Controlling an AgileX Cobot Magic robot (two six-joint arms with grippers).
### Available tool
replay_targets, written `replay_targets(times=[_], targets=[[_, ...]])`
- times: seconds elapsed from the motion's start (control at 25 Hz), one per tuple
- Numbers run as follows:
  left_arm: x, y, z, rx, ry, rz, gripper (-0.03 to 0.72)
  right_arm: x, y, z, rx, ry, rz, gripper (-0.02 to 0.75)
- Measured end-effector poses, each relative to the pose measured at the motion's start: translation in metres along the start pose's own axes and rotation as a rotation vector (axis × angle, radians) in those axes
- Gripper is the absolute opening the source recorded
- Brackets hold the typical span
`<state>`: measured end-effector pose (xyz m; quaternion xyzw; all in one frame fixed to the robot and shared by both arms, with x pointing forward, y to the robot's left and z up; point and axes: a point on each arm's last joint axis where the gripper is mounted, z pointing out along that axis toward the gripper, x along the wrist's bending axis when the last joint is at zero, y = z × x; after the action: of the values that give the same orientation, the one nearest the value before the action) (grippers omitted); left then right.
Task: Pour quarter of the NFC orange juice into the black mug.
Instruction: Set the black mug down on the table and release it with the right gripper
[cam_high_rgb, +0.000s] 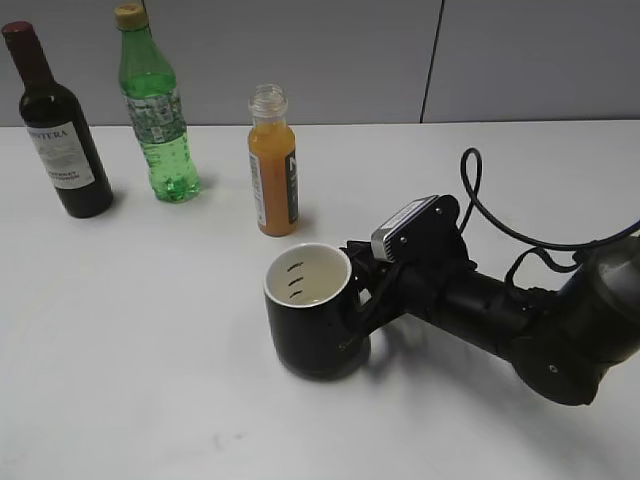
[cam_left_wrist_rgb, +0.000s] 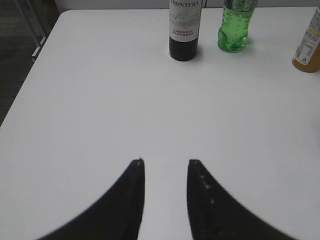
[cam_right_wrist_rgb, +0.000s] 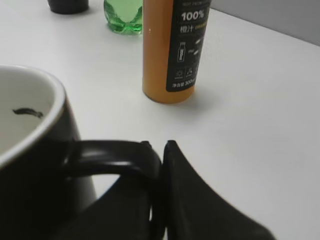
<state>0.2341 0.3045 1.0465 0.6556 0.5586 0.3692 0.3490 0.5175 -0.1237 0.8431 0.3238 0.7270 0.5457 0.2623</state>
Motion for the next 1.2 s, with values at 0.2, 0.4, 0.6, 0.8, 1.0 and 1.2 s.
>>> replay_targets(times=[0.2,0.4,0.6,0.8,1.0,1.2], targets=[[0.0,0.0,0.0,0.0,0.0,0.0,0.232,0.0,-0.001,0.0,-0.002,0.0,0.001,0.027],[0.0,0.0,0.0,0.0,0.0,0.0,0.232,0.001,-0.007,0.001,-0.013,0.007,0.017,0.027],[0.0,0.0,0.0,0.0,0.0,0.0,0.232,0.002,-0.009,0.002,-0.014,0.015,0.019,0.053],[0.0,0.0,0.0,0.0,0.0,0.0,0.232,0.004,-0.013,-0.002,0.008,0.025,0.02,0.157],[0.0,0.0,0.0,0.0,0.0,0.0,0.232,0.004,-0.014,-0.003,0.007,0.022,0.025,0.326],[0.0,0.0,0.0,0.0,0.0,0.0,0.232,-0.001,-0.015,-0.005,0.01,-0.037,0.05,0.503]])
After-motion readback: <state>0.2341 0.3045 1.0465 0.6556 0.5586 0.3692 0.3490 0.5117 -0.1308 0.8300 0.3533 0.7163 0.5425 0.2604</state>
